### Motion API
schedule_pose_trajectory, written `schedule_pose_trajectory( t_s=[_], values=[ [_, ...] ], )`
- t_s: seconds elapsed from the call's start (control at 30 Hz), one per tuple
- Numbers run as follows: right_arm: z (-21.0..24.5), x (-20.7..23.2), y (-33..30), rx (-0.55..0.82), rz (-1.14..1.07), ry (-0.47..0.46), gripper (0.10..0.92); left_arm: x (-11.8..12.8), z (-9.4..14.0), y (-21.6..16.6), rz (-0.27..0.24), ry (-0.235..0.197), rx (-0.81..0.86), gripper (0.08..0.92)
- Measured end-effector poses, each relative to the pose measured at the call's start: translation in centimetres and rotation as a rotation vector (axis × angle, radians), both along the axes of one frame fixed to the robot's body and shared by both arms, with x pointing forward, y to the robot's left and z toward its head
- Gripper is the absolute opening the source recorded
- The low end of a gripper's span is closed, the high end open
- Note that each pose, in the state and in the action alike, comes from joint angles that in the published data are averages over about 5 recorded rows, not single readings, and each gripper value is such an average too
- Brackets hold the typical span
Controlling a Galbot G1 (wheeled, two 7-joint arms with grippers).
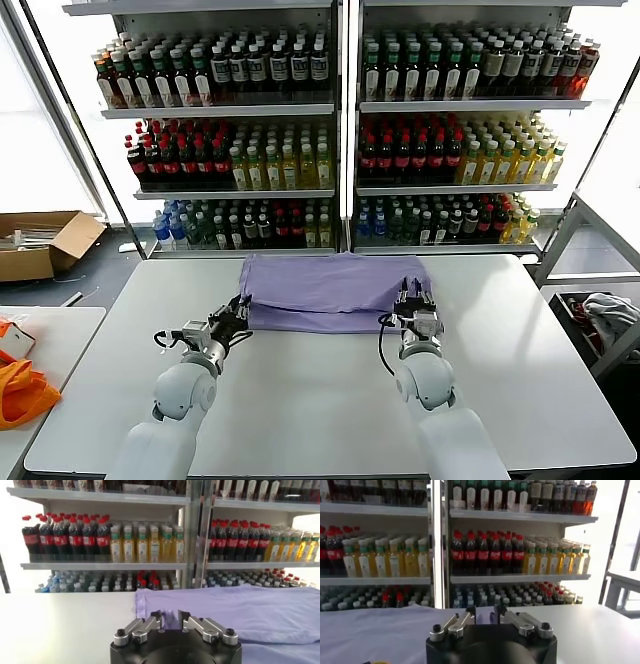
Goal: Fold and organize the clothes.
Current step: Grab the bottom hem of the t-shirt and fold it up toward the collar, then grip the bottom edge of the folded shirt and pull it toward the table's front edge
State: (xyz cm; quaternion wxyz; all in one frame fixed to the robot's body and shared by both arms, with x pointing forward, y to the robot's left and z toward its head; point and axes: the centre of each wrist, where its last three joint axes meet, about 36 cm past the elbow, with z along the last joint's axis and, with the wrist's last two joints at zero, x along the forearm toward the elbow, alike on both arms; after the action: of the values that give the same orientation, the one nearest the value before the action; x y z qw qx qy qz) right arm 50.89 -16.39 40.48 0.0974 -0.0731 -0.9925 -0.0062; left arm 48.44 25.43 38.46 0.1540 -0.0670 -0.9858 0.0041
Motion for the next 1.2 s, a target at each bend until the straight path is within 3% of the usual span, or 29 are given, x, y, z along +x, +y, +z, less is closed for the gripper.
schedule_pose_trajectory(
  t_s=[0.3, 0.47, 1.2],
  values=[
    [0.3, -2.2, -1.0, -0.02, -0.032, 0.038, 0.78, -1.7, 0.8, 0.4, 0.012, 0.017, 0.04, 0.68],
    [-0.1, -4.0, -1.9, -0.039, -0.045, 0.076, 0.821, -2.6, 0.7, 0.3, 0.014, 0.038, 0.062, 0.804],
    [-1.7, -5.3, -3.6, -0.044, -0.109, 0.2, 0.823, -2.3, -0.2, -0.4, 0.006, 0.139, 0.088, 0.823]
  ],
)
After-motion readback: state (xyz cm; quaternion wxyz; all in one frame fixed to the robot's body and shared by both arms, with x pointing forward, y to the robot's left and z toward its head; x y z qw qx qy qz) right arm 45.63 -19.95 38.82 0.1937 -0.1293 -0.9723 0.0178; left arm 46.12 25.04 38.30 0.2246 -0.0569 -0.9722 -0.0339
